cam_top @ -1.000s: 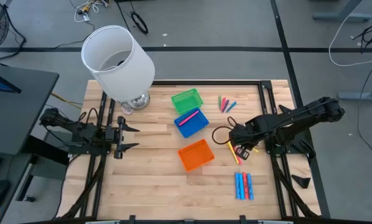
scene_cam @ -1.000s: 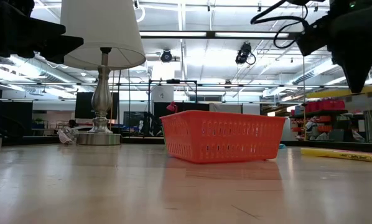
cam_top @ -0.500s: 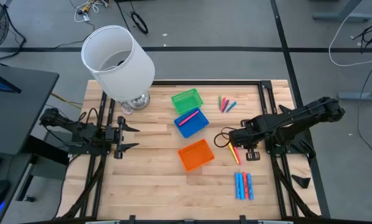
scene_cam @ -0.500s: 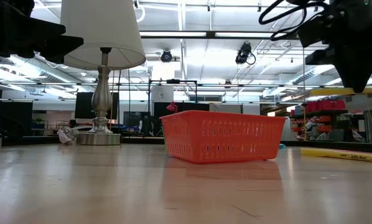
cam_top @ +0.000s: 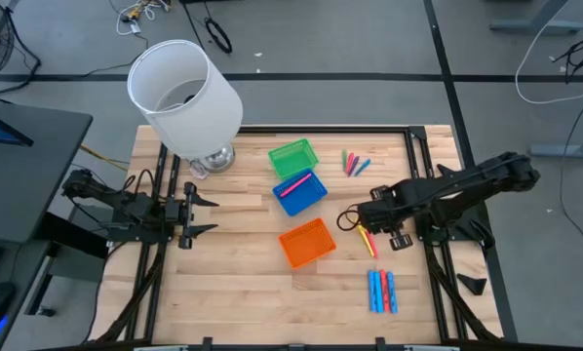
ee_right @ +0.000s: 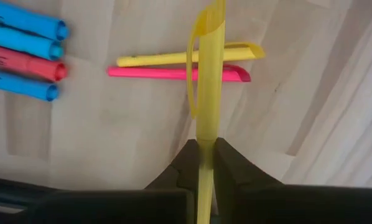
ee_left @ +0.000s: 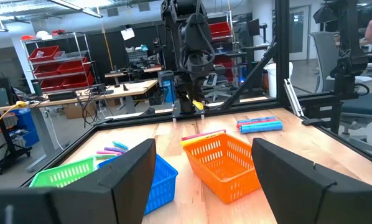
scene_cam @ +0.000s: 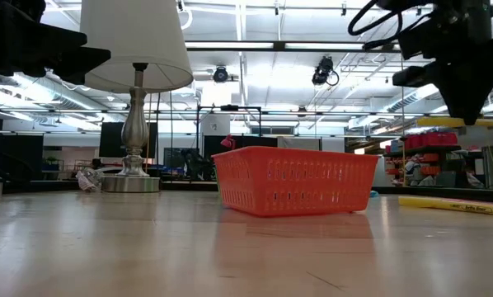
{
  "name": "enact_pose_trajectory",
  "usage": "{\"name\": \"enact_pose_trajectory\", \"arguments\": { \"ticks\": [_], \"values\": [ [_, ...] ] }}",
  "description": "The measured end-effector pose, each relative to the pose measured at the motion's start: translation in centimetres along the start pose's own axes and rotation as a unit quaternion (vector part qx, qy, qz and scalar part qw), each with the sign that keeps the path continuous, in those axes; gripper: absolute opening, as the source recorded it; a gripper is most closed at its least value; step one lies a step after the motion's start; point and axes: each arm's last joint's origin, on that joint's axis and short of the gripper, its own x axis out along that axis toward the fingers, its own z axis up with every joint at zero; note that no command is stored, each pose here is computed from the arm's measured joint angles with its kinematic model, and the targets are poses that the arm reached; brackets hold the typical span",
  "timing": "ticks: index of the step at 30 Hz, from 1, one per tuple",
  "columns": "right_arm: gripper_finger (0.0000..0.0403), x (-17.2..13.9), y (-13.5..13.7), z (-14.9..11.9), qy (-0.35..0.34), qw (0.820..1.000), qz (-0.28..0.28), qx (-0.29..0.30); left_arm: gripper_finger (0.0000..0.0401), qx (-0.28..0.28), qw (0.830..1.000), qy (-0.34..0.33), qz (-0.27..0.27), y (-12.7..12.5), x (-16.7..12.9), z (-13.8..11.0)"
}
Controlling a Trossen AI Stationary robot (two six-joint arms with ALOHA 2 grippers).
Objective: Pick & Place Markers
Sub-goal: Put the right yellow pen into the blue bin
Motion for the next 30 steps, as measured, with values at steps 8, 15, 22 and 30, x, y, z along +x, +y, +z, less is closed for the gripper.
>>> {"name": "enact_pose_trajectory", "arguments": {
  "ticks": [8,15,22,30],
  "values": [
    [0.0021,-0.5,-1.3,1.5,-0.004,1.0,-0.001,-0.019,0.0273,0.0,1.0,0.0,0.0,0.0,0.0,0.0],
    [0.0021,-1.0,-2.9,3.8,-0.008,0.999,-0.011,-0.042,0.0273,0.0,1.0,0.0,0.0,0.0,0.0,0.0],
    [0.0021,-1.4,-5.2,6.3,-0.008,0.998,-0.031,-0.048,0.0273,0.0,1.0,0.0,0.0,0.0,0.0,0.0],
    [0.0021,-1.5,-7.9,9.1,-0.011,0.997,-0.033,-0.064,0.0273,0.0,1.0,0.0,0.0,0.0,0.0,0.0]
  ]
}}
